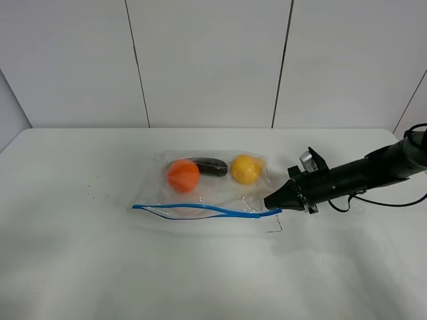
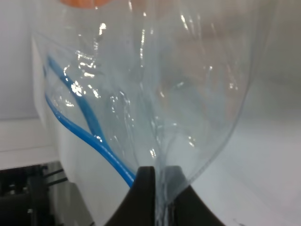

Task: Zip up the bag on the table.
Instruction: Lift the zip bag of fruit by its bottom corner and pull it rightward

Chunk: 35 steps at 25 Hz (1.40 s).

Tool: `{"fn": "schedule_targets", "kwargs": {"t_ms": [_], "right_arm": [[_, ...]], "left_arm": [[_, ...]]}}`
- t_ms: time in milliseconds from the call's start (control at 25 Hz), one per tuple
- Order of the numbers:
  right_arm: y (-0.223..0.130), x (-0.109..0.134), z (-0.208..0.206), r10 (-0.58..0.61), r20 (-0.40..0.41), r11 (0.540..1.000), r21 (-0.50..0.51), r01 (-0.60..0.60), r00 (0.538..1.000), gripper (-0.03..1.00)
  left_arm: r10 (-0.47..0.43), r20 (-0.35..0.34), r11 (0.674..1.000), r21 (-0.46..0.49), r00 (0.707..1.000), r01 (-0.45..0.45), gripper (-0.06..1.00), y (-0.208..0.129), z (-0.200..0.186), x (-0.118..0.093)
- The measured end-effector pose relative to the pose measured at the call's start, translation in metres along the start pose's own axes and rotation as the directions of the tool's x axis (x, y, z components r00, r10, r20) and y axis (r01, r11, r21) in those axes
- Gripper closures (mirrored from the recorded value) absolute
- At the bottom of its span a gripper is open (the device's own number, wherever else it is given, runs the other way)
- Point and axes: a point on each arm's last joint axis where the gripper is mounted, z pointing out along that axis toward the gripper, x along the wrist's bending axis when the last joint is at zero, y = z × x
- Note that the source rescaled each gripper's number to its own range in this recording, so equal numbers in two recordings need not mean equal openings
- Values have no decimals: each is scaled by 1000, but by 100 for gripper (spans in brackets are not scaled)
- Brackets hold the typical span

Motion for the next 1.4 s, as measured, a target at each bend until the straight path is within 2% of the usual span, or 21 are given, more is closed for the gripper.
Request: {"fn": "schedule_targets", "kwargs": {"t_ms": [240,440,1000,1400], "right_arm": [[1,6,0,60,-72,998,-12,-61,996,97],[5,10,-1,88,-101,995,-40,-93,991,97],[17,63,-31,74,-122,988,-123,-89,990,97],[16,70,-34,57,-113,990,-120,-70,992,97]], "left_arm": [[0,0,1000,0,1000,0,-6,0,0,0],[0,0,1000,0,1000,0,-6,0,0,0],[0,-1,1000,0,1000,0,-6,0,0,0],[0,-1,1000,0,1000,0,-6,0,0,0]]}}
